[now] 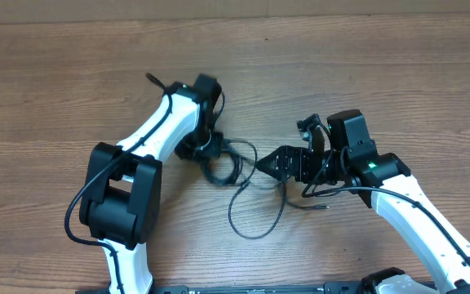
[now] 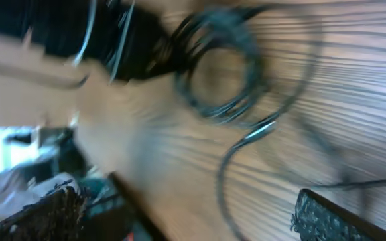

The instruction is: Untangle cables

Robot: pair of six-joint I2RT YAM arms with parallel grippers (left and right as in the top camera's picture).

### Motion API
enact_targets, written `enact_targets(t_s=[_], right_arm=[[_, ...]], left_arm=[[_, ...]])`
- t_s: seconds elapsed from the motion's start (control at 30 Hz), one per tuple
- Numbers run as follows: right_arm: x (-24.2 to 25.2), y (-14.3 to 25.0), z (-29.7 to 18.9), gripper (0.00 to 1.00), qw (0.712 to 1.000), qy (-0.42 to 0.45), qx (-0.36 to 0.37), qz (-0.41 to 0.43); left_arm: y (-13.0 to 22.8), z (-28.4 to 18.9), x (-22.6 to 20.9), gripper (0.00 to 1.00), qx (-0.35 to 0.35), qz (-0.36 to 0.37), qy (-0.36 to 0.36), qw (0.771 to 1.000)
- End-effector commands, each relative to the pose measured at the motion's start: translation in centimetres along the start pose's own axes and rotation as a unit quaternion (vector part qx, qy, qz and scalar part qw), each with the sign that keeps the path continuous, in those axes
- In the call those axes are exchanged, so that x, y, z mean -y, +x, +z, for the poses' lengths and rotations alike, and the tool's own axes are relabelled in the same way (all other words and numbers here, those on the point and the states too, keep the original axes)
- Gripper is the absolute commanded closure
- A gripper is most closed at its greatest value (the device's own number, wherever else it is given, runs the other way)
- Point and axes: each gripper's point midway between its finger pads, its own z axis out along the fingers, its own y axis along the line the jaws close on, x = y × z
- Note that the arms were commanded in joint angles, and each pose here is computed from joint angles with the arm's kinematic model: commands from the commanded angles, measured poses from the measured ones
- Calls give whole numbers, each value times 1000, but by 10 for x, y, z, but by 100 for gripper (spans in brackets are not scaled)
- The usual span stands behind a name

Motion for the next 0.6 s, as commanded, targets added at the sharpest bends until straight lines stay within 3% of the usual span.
enact_targets(t_s=[0.0,0.13,0.3,0.57], right_arm=[[-22,9,-1,0,995,-66,-23,-72],[-16,1,0,0,989,-47,-4,-139],[-21,-24,-1,0,981,-39,47,-182],[-25,-41,-3,0,973,-28,84,-213]], left_arm=[[-21,-50,26,95,66,10,62,996],[-21,-87,37,96,110,64,86,988],[-3,-122,37,96,136,80,89,984],[27,-166,55,96,172,158,140,962]])
